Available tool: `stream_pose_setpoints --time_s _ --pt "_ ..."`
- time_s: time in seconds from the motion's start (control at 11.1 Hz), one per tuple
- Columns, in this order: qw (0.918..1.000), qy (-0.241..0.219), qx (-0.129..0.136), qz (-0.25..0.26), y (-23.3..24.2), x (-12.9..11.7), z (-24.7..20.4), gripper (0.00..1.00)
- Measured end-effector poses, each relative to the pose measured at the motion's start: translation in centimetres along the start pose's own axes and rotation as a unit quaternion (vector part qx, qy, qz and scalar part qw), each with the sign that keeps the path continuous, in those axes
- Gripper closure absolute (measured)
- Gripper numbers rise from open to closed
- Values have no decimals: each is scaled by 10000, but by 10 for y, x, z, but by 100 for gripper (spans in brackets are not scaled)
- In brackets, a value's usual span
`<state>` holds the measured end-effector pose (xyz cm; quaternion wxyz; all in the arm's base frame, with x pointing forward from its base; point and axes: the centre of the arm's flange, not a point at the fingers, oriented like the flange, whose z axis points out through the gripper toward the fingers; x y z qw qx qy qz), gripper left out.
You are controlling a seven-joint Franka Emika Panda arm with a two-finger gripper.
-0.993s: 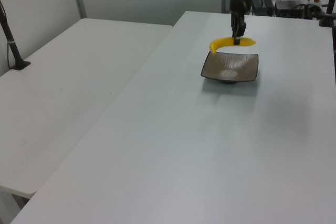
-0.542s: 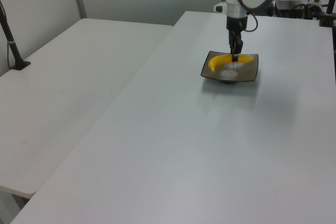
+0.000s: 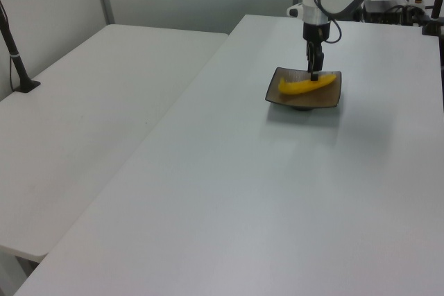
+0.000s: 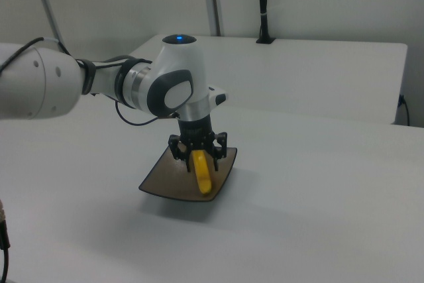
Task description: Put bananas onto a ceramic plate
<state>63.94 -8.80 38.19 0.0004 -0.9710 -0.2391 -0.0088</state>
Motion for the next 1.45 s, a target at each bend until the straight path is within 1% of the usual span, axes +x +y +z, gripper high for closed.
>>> stream_pose_setpoints --time_s 0.09,0.18,0.27,0.36,0.54,0.72,0.81,0.9,0.99,1.17,1.26,1.45 --pt "10000 64 -62 19 2 -2 -13 19" --pt "9998 129 -118 25 -1 -1 -31 6" --pt "9996 181 -162 152 -6 -2 -53 0" --pt "9988 241 -209 381 -12 -4 -80 0" --pt "9944 353 -287 952 -28 -11 -130 0" --pt "9854 283 -241 1661 -53 -22 -175 0" --pt "9809 232 -211 1919 -66 -28 -191 0" --pt "9780 206 -186 2065 -85 -30 -206 0" --pt "9769 238 -186 2118 -105 -29 -218 0" --pt "9782 349 -182 2040 -142 -21 -234 0" --pt "9795 354 -161 1979 -153 -17 -234 0" --pt "9815 211 -99 1902 -161 -11 -218 0"
